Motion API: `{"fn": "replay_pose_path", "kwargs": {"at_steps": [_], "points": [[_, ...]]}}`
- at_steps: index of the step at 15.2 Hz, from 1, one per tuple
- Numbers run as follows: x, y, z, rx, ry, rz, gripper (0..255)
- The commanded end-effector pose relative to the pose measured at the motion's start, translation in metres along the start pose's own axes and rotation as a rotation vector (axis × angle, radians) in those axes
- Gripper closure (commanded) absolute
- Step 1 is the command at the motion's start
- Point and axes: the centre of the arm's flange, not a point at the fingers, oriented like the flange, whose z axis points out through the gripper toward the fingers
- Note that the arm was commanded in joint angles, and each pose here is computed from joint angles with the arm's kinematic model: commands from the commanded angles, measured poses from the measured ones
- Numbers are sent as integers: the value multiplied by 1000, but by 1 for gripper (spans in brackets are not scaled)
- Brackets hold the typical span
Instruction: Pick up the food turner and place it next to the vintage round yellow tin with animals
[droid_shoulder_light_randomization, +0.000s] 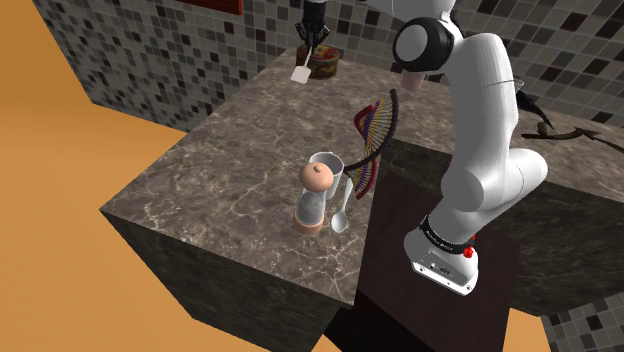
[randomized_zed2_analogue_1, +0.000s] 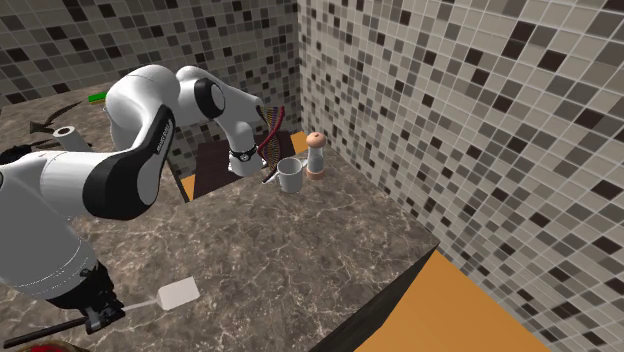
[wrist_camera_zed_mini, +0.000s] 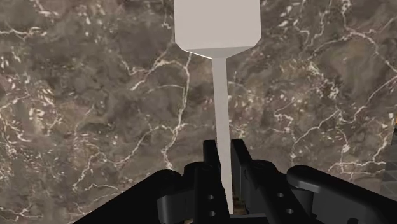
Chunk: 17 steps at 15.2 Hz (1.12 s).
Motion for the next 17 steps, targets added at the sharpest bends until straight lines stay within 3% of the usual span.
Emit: {"fn": "replay_pose_path", "kwargs": {"at_steps": [1,17], "points": [[0,0,10,1,0,0,255],[-6,0,94,1,0,0,255]]}}
